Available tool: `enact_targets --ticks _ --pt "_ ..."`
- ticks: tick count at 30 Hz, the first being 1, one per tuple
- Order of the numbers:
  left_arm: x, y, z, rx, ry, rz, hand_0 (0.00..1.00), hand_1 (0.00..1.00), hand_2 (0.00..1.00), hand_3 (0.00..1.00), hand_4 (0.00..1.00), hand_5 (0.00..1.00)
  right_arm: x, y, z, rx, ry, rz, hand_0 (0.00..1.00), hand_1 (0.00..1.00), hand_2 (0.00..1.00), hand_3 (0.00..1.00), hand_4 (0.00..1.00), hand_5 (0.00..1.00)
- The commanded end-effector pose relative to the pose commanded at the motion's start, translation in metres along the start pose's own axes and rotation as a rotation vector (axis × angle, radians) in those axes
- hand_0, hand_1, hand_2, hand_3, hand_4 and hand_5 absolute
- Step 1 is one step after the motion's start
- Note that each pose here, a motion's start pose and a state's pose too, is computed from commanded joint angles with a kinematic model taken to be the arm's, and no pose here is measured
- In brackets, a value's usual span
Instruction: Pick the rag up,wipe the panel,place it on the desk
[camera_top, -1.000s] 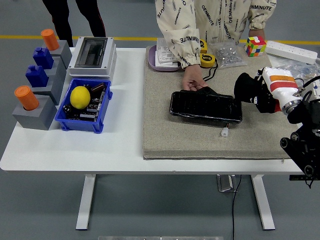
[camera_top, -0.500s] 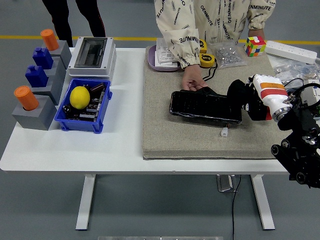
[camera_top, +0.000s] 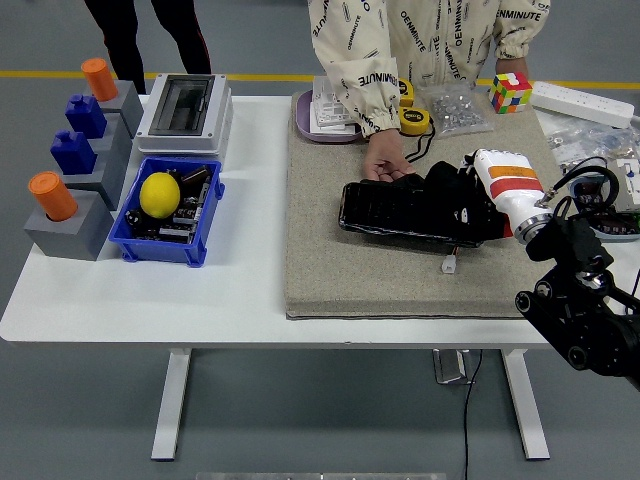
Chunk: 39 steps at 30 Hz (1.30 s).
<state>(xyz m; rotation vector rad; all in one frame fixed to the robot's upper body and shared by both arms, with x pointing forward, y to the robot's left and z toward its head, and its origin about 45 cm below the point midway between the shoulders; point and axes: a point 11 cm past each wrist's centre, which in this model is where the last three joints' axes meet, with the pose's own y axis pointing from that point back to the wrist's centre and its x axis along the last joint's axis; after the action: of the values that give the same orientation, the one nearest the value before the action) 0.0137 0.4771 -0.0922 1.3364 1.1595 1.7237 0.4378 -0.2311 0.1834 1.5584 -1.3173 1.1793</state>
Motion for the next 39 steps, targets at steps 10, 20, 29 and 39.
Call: enact_targets --ticks 10,20,29,39 --pt "0.0 0.0 0.002 -0.002 0.001 0.0 0.652 0.695 0.741 0.566 0.597 0.473 -0.005 -0.01 -0.048 0.093 -0.023 -0.005 0.308 0.366 0.395 0.385 0.98 0.059" --pt "0.001 0.0 0.004 -0.006 0.002 0.001 0.648 0.696 0.741 0.566 0.598 0.475 -0.013 -0.012 -0.092 0.204 -0.008 -0.036 0.309 0.366 0.394 0.383 0.977 0.051" --pt "0.0 0.0 0.005 -0.006 0.002 0.001 0.648 0.695 0.741 0.566 0.597 0.473 -0.026 -0.003 -0.127 0.302 0.0 -0.076 0.31 0.365 0.394 0.383 0.977 0.049" --pt "-0.001 0.001 0.005 -0.007 0.004 -0.001 0.65 0.696 0.741 0.566 0.598 0.475 -0.034 -0.003 -0.118 0.28 0.015 -0.096 0.309 0.365 0.394 0.384 0.976 0.044"
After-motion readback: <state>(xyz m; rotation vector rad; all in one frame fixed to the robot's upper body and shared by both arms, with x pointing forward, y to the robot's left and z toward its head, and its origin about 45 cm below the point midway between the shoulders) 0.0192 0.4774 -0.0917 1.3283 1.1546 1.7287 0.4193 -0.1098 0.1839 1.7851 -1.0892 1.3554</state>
